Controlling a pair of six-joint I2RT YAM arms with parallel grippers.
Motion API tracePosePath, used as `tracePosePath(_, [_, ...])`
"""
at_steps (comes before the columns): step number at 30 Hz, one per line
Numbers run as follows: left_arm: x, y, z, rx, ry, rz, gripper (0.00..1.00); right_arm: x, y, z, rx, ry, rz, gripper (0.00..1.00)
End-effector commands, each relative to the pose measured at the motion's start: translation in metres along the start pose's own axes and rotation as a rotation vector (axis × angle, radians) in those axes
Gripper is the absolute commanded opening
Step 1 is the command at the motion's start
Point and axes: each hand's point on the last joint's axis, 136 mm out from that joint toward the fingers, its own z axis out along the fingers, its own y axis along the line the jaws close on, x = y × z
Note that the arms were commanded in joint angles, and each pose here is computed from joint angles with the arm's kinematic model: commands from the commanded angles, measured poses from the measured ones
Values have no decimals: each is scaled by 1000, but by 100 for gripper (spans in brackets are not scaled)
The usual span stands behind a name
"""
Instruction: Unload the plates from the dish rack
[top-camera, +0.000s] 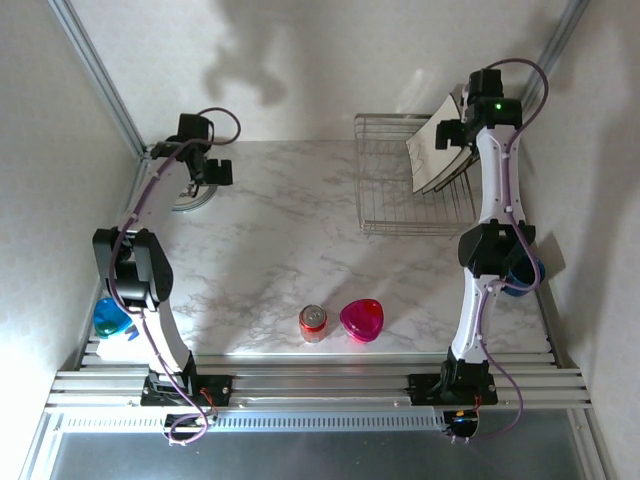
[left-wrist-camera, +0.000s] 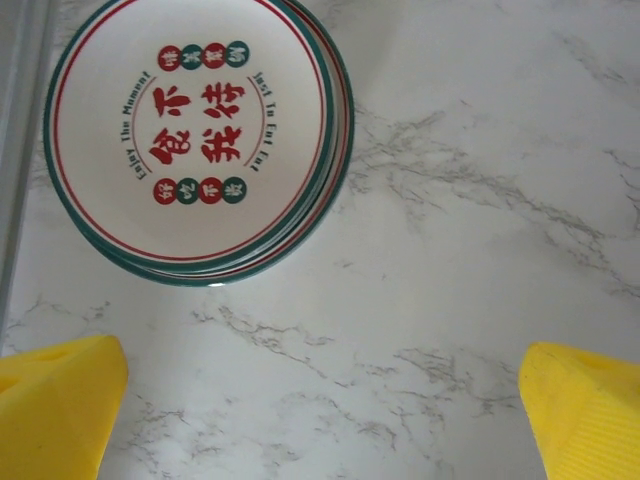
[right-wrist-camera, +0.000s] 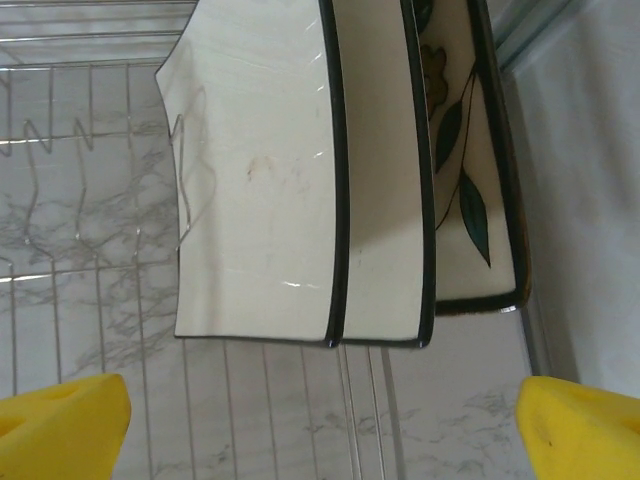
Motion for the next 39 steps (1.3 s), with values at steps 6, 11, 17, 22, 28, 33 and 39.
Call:
tracePosePath(6, [3,-10,4,14,36,47,100,-20,10,19,-26,-67,-19,97])
tracePosePath(11, [3,-12,9,19,38,49,100,-24,15,18,-51,-83,-23,97])
tracePosePath(17, [5,-15,17,27,48,54,99,-24,28,27,-82,-78,-31,94])
tracePosePath(22, [5,-15,18,27,48,54,100,-27,35,23,-63,-94,-50,94])
tracePosePath(28, [5,-14,16,24,41,56,100,-29,35,21,-45,-104,-51,95])
tracePosePath(33, [4,-14,15,25,38,56,100,-22,33,35,-23,-68,-32,96])
tracePosePath(39, [5,-13,14,19,39,59,100,-24,24,41,26,-76,5,96])
